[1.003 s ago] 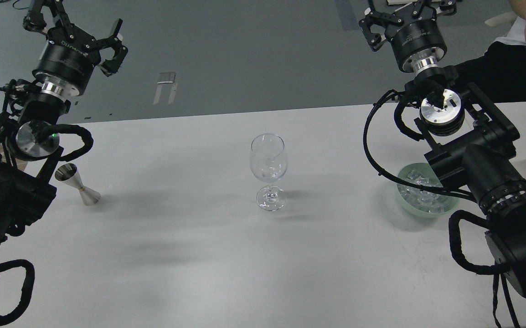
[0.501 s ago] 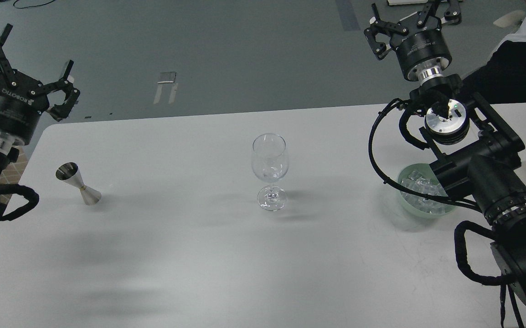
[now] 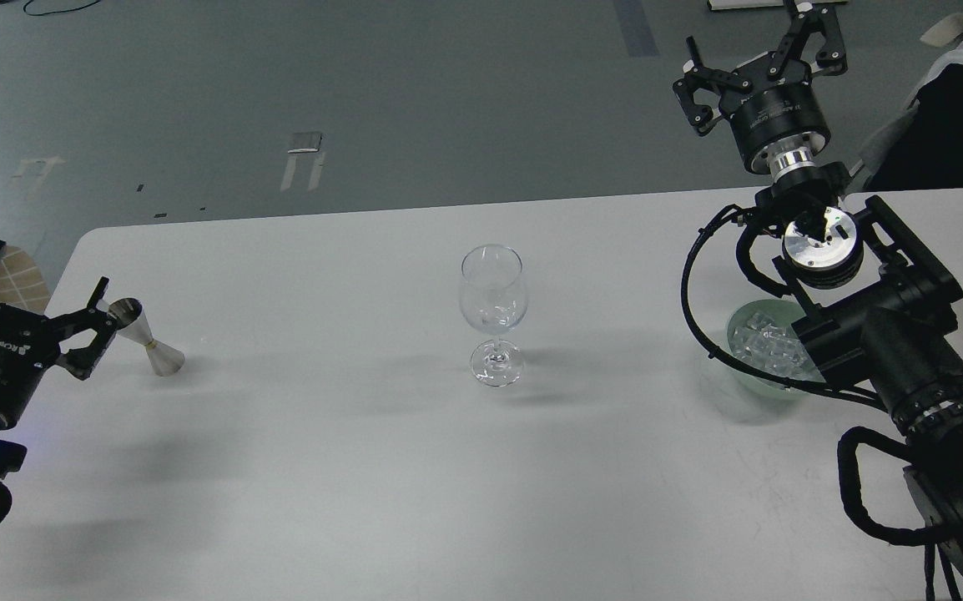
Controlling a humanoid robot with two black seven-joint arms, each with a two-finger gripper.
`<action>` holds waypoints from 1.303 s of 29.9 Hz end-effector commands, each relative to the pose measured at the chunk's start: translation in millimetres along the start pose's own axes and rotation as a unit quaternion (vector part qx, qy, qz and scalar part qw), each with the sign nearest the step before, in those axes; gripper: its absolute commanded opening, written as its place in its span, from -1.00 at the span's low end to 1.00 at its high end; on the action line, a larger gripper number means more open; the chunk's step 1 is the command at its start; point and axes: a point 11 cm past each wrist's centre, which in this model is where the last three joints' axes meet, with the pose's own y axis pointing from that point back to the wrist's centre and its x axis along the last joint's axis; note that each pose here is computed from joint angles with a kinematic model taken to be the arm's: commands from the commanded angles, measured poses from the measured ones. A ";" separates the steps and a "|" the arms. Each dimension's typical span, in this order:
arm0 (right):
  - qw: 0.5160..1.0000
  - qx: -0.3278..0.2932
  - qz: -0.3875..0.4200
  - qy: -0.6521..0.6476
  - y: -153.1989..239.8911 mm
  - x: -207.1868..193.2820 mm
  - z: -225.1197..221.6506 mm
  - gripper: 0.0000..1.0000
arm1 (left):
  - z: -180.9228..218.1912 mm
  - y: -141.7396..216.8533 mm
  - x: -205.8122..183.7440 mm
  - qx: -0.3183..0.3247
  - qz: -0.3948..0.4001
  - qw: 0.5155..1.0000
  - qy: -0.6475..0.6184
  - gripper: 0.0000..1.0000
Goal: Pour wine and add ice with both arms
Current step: 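Close the left gripper around the metal jigger and lift it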
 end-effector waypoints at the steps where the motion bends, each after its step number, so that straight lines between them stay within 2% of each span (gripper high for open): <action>1: 1.000 -0.001 0.003 0.000 1.9 2.6 1.2 1.00 | -9.9 14.5 12.4 -0.015 0.012 0.999 0.036 0.93; 5: 1.000 -0.001 0.006 0.000 3.3 4.9 0.8 1.00 | -37.7 44.4 18.7 -0.027 0.022 0.996 0.087 0.93; 12: 1.000 0.001 0.009 0.003 5.3 8.8 -2.1 1.00 | -62.9 56.6 30.8 -0.018 0.051 0.991 0.124 0.93; 16: 1.000 0.000 0.011 0.003 6.3 10.0 -1.3 1.00 | -69.9 57.1 31.3 -0.012 0.052 0.990 0.134 0.94; 20: 1.000 -0.001 0.010 0.003 6.2 9.3 -0.4 1.00 | -79.3 58.0 36.8 0.031 0.062 0.988 0.139 0.95; 25: 1.000 -0.001 0.010 0.003 6.2 9.3 -0.4 1.00 | -70.6 49.9 39.1 -0.003 0.062 0.988 0.139 0.94; 39: 1.000 -0.002 0.012 0.000 8.9 10.5 2.3 1.00 | -76.3 42.4 36.2 -0.008 0.054 0.986 0.157 0.95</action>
